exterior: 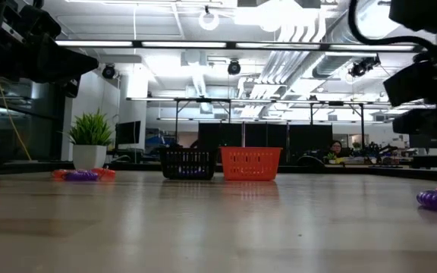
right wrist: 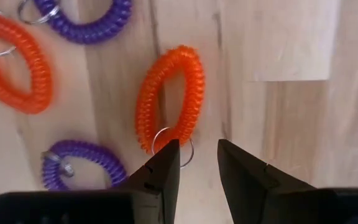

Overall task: Sort spring keychains into baskets
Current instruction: Put the orange spring keychain into the orange basket

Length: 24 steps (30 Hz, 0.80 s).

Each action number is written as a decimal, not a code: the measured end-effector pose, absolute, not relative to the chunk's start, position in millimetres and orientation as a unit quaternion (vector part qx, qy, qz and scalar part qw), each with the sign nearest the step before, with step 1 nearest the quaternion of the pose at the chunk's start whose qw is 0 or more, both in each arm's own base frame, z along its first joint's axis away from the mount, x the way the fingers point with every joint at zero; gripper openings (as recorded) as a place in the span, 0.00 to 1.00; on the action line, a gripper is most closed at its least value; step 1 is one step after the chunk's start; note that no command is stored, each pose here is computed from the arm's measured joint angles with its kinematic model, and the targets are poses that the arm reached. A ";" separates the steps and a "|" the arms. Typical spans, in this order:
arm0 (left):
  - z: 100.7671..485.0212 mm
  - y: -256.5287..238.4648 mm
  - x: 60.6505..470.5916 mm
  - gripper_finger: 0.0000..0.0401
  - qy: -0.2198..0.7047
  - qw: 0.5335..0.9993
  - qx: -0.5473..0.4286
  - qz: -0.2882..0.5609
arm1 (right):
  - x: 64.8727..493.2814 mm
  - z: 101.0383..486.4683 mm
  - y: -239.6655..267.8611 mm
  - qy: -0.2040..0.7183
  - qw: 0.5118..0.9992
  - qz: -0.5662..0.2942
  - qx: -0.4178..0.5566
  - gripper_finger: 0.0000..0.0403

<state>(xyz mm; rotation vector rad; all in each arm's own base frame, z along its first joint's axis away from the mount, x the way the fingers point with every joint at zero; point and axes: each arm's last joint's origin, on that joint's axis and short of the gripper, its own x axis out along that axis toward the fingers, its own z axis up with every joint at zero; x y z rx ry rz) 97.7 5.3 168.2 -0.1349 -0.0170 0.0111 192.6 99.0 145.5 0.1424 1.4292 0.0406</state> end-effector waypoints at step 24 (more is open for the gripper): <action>168.2 5.3 97.8 0.00 -0.008 0.998 -0.067 0.006 | 205.5 148.3 101.5 0.608 0.787 0.019 0.108 0.26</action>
